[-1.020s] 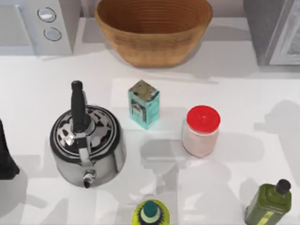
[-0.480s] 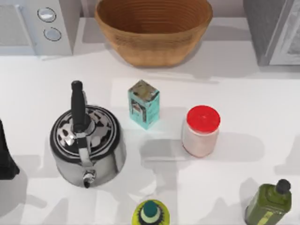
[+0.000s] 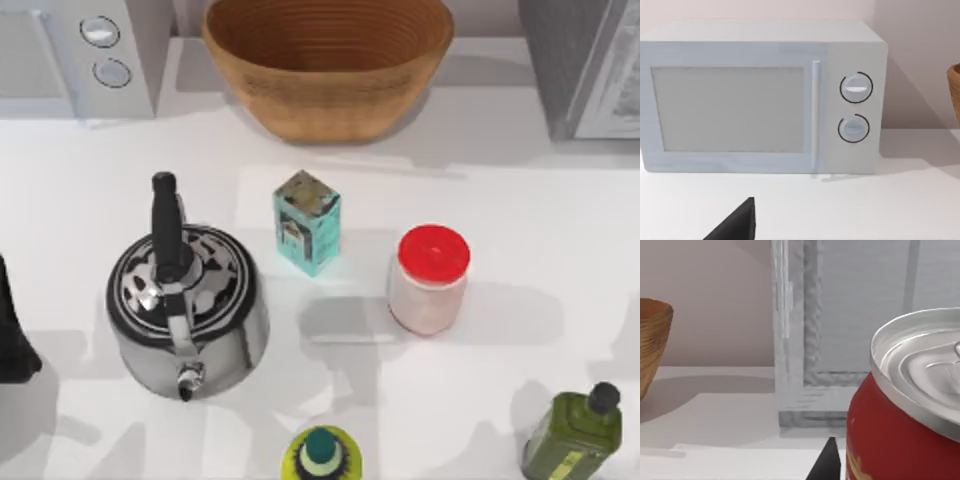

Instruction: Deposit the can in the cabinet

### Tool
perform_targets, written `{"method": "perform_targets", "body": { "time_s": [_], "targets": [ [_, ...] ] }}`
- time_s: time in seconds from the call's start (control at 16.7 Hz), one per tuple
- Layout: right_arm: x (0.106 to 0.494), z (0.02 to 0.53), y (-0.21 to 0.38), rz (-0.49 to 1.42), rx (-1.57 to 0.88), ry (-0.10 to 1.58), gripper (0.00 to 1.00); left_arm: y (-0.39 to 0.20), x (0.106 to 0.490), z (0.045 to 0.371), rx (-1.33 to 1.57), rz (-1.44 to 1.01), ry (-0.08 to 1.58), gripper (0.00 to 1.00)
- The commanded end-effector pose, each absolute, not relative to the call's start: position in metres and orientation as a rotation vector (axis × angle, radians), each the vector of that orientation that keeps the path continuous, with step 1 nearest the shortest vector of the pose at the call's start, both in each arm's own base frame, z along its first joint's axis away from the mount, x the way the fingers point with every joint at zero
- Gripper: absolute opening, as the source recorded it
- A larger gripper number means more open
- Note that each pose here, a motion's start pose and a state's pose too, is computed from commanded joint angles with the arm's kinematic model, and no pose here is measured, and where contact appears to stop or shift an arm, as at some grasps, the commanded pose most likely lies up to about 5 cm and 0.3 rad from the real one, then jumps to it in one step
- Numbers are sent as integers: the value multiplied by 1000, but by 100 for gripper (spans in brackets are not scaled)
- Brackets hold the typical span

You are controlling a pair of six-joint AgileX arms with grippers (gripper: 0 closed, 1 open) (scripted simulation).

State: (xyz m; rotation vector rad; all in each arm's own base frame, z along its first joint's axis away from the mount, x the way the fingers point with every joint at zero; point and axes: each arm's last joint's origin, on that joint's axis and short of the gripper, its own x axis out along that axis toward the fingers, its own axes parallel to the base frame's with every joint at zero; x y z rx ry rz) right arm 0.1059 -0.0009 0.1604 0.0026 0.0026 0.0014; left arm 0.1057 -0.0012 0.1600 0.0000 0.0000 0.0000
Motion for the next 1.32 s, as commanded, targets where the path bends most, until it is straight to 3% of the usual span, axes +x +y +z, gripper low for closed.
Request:
{"method": "perform_targets", "body": {
  "time_s": [0.3, 0.6, 1.02, 1.32],
  "targets": [
    [108, 199, 0, -15, 2, 38, 0, -1, 106, 160, 0, 0, 0, 100],
    [127, 296, 3, -39, -2, 50, 0, -1, 106, 160, 0, 0, 0, 100],
    [192, 443, 21, -39, -2, 17, 0, -1, 106, 160, 0, 0, 0, 100],
    [239, 498, 39, -14, 1, 0, 0, -1, 106, 160, 0, 0, 0, 100]
  ]
}}
